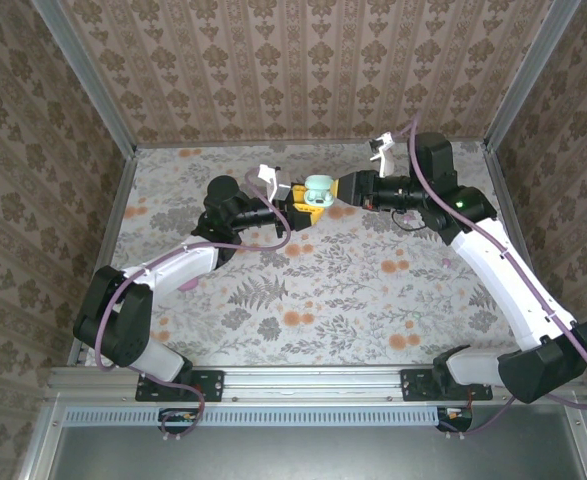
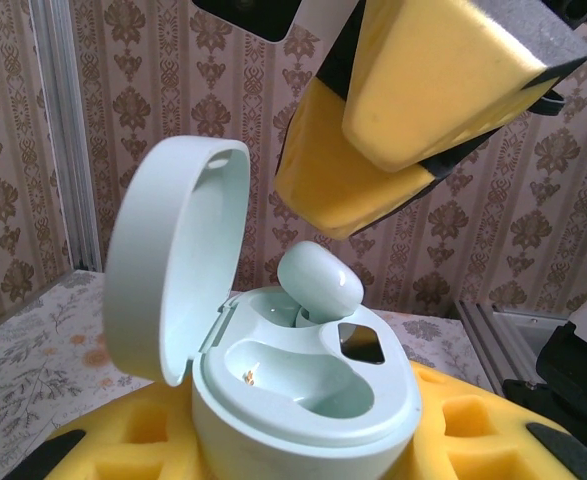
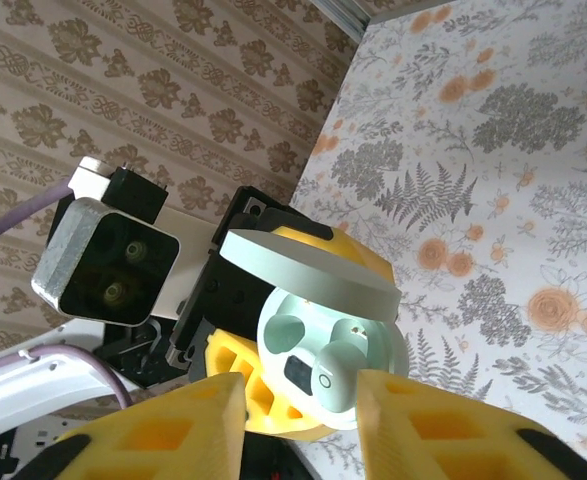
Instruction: Insert wireless bluetooth earbuds into charging case
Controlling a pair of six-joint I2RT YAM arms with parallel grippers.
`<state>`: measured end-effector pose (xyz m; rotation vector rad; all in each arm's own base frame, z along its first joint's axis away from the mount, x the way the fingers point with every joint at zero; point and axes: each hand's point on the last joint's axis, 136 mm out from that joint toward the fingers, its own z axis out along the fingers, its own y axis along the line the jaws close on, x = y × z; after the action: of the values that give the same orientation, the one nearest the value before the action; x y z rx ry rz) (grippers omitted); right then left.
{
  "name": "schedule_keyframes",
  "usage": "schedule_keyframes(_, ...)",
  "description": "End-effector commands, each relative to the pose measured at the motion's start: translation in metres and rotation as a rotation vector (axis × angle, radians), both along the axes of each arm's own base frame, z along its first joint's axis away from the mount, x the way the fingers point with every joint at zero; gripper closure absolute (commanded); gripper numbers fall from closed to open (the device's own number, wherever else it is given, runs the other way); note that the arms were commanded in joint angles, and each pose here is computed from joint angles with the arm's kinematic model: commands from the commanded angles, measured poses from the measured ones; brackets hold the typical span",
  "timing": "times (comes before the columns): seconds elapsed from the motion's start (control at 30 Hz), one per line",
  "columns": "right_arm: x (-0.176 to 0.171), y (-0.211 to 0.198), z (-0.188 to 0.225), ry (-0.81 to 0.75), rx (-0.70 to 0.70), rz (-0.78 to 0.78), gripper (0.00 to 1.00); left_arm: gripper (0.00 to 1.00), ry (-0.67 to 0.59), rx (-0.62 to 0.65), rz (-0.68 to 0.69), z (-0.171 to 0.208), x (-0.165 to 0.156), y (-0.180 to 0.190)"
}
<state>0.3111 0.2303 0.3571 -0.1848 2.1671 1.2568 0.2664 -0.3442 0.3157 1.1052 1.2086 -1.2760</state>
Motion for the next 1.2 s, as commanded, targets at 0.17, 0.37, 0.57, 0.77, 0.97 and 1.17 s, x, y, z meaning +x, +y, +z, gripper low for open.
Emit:
schedule_keyframes(0.17, 0.0, 0.007, 0.007, 0.023, 0.029, 0.031, 0.76, 0.69, -0.03, -0.025, -0.004, 0.013, -0.001, -0.002)
schedule_keyframes(0.37, 0.0, 0.01, 0.004, 0.033, 0.031, 0.048, 0.79, 0.69, -0.034, -0.024, 0.0, 0.014, 0.0, -0.002)
schedule_keyframes(0.57, 0.003, 0.014, 0.003, 0.035, 0.035, 0.062, 0.79, 0.69, -0.034, -0.022, -0.001, 0.013, 0.0, -0.002)
schedule_keyframes(0.77, -0.003, 0.006, 0.01, 0.006, 0.018, 0.032, 0.76, 0.69, -0.031, -0.018, 0.013, 0.011, 0.001, -0.001)
schedule_keyframes(0.97, -0.024, -0.06, -0.02, 0.063, -0.148, -0.217, 0.68, 0.69, -0.047, -0.015, 0.052, 0.013, 0.004, 0.003)
schedule_keyframes(1.17, -0.07, -0.19, -0.154, 0.473, -0.457, -0.736, 0.67, 0.69, -0.048, -0.016, 0.052, 0.011, 0.003, 0.005)
